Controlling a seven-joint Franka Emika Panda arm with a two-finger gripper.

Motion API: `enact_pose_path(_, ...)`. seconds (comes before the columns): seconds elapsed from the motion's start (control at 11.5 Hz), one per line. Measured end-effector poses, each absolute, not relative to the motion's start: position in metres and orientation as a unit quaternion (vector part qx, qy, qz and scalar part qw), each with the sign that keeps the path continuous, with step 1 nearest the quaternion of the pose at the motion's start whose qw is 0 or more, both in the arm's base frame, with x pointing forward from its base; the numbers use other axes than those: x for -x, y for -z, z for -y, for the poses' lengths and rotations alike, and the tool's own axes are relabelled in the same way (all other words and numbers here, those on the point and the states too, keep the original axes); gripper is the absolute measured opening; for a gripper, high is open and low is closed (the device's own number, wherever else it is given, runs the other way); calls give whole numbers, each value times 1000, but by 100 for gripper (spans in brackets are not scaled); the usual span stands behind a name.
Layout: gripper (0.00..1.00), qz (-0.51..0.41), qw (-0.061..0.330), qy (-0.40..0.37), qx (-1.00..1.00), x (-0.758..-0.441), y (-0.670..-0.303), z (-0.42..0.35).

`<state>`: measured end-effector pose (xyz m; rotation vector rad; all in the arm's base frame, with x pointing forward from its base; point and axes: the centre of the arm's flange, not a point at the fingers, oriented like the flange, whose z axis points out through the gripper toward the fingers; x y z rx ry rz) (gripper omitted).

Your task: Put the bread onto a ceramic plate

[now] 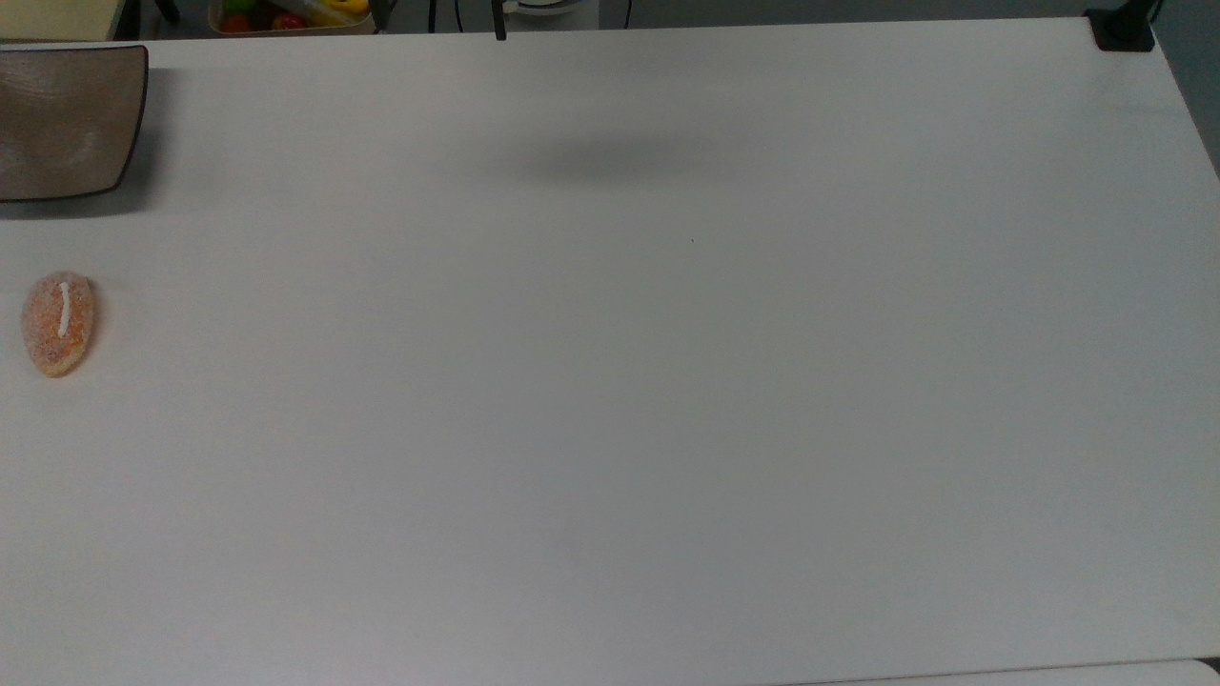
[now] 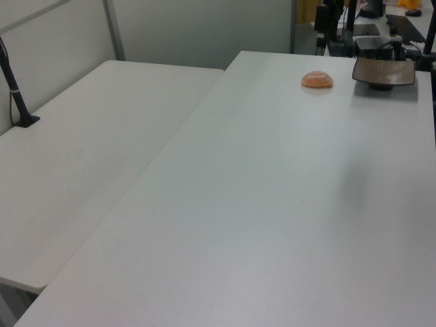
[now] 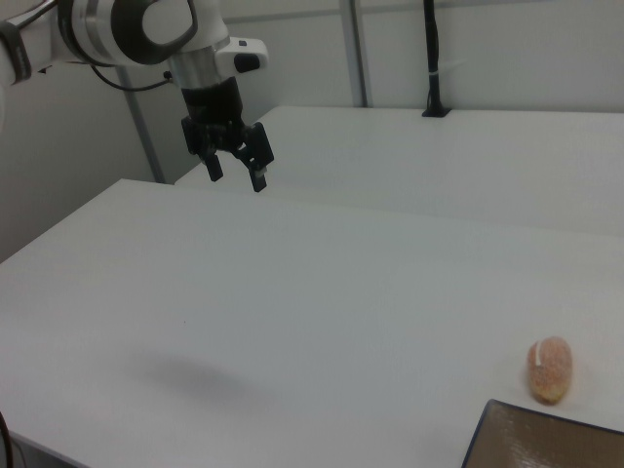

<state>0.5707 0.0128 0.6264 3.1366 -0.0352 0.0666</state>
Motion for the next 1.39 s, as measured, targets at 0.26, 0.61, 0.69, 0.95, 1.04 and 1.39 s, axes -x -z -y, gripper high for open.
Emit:
enact_pose_path(0.26,100,70,0,-20,-997,-572,-625,-20)
enact_pose_path(0.61,100,95,1,-20,-995,-580,-622,-24)
enact_pose_path(0.69,100,95,1,-20,-995,-580,-622,-24)
enact_pose_path(0.95,100,95,0,-22,-995,-580,-624,-24)
enact_pose_path(1.04,100,92,0,-23,-995,-580,-625,-26)
enact_pose_path(1.39,100,73,-2,-27,-997,-576,-630,-28)
